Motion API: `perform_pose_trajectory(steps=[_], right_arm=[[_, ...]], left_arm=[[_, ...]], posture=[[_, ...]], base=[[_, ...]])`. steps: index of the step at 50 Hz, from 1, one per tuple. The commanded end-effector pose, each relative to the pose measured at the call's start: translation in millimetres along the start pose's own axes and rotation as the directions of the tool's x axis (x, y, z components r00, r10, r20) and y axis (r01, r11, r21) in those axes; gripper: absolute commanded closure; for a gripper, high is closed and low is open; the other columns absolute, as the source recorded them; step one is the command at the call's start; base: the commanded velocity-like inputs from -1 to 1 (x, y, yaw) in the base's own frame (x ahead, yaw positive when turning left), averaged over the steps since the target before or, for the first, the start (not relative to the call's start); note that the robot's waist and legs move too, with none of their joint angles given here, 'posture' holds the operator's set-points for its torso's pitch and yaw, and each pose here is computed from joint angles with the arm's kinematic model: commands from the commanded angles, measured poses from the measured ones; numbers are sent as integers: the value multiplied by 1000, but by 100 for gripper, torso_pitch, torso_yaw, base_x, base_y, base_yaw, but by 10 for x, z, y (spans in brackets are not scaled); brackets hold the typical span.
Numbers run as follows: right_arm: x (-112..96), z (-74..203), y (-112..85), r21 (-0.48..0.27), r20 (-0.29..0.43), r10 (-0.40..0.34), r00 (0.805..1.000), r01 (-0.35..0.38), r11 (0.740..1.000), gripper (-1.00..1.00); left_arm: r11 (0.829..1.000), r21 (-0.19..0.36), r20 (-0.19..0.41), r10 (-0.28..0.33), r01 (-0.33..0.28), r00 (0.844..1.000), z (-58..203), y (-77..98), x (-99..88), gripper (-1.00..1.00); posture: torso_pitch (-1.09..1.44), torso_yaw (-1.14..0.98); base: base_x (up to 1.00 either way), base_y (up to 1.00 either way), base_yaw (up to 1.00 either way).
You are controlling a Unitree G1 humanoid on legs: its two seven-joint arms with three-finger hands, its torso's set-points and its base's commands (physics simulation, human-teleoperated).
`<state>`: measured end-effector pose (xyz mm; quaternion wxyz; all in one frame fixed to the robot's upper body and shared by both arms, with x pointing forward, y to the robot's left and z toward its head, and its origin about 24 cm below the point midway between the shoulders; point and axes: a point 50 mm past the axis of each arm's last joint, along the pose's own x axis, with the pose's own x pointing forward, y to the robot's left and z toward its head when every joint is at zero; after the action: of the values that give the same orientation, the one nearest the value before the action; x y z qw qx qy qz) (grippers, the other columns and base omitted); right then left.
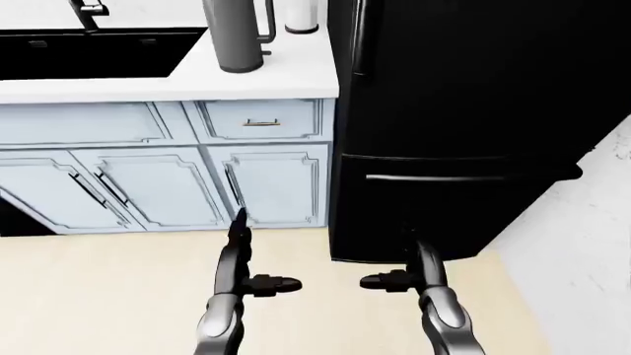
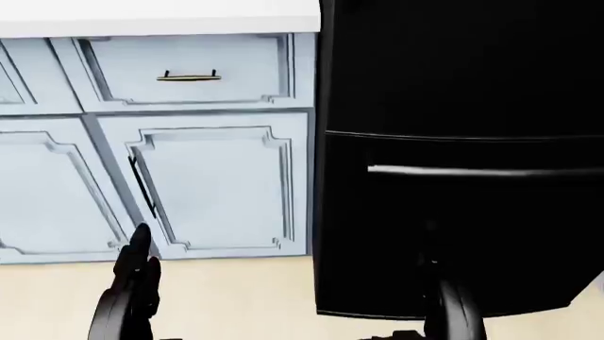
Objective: Close the lid of the electric kettle.
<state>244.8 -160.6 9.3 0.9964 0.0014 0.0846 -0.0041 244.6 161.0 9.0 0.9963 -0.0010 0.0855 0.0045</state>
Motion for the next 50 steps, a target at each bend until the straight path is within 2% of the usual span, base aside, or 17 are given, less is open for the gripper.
perform_pose_trajectory(steps=[1, 21, 32, 42, 50], right_arm=[[39, 311, 2, -26, 169, 9, 986, -5, 1000, -100], [40, 329, -8, -63, 174, 10, 985, 2, 998, -100], [9, 399, -74, -88, 190, -12, 982, 29, 996, -100], [-27, 567, -230, -71, 219, -52, 974, 69, 995, -100], [-124, 800, -368, -45, 257, -88, 962, 103, 994, -100]], left_arm=[[1000, 2, 162, -8, 8, 987, 311, -4, 36, -100], [1000, 20, 143, -27, 25, 989, 260, -21, 46, -100], [1000, 12, 147, -20, 18, 989, 345, 16, 19, -100], [999, -20, 176, 30, -27, 984, 540, 181, 7, -100], [993, -71, 205, 112, -99, 972, 734, 463, -8, -100]], posture=[[0, 0], [0, 0], [0, 0], [0, 0], [0, 0]], base=[[0, 0, 0], [0, 0, 0], [0, 0, 0], [0, 0, 0], [0, 0, 0]])
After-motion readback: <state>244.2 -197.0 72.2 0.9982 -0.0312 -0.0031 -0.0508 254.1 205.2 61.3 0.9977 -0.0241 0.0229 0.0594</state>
